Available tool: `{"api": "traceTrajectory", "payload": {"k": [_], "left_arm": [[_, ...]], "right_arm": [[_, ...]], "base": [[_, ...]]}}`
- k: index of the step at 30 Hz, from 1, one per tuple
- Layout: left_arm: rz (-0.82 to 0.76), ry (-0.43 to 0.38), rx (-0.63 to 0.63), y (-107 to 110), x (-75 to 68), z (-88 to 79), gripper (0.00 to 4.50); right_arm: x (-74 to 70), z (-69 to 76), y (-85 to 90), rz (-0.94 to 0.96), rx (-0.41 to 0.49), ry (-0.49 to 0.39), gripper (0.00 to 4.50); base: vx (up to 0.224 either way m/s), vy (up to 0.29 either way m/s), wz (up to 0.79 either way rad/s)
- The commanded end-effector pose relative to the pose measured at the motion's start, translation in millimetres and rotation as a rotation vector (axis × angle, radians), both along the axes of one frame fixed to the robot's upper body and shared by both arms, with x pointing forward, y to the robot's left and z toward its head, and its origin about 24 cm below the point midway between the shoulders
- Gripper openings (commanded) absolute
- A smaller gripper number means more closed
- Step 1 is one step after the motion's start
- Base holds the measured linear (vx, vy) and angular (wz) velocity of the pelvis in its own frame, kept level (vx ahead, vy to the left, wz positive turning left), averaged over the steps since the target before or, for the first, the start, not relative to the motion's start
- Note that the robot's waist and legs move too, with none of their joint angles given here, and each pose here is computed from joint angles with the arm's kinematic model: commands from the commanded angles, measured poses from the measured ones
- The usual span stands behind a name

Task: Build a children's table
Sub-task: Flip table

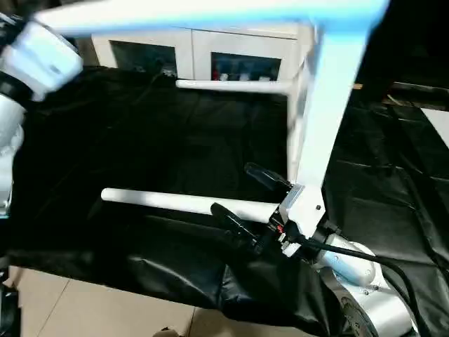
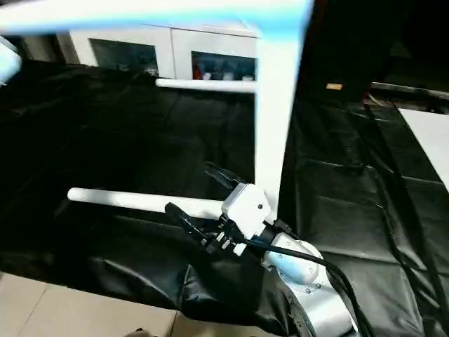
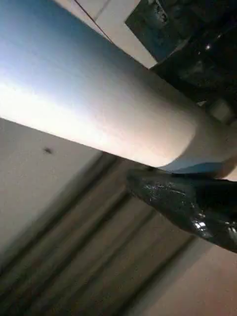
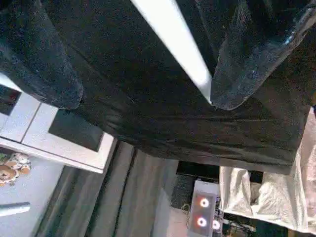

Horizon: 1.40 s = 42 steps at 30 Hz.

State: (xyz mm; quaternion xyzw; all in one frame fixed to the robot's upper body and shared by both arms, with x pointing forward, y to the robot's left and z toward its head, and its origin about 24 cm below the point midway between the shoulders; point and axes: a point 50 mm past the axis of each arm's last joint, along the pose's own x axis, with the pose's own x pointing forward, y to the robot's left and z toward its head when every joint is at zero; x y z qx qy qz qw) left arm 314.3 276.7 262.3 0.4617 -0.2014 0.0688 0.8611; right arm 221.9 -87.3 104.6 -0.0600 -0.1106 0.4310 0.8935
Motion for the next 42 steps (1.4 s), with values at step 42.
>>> {"api": "traceTrajectory", "payload": {"k": [42], "left_arm": [[0.075, 0.109, -0.935, 21.0, -7.8, -33.9, 1.78]], "right_arm": [[39.8, 69.1, -35.0, -0.055, -0.122, -0.282, 4.5]], "base": [[0.0, 0.0, 0.0]]}}
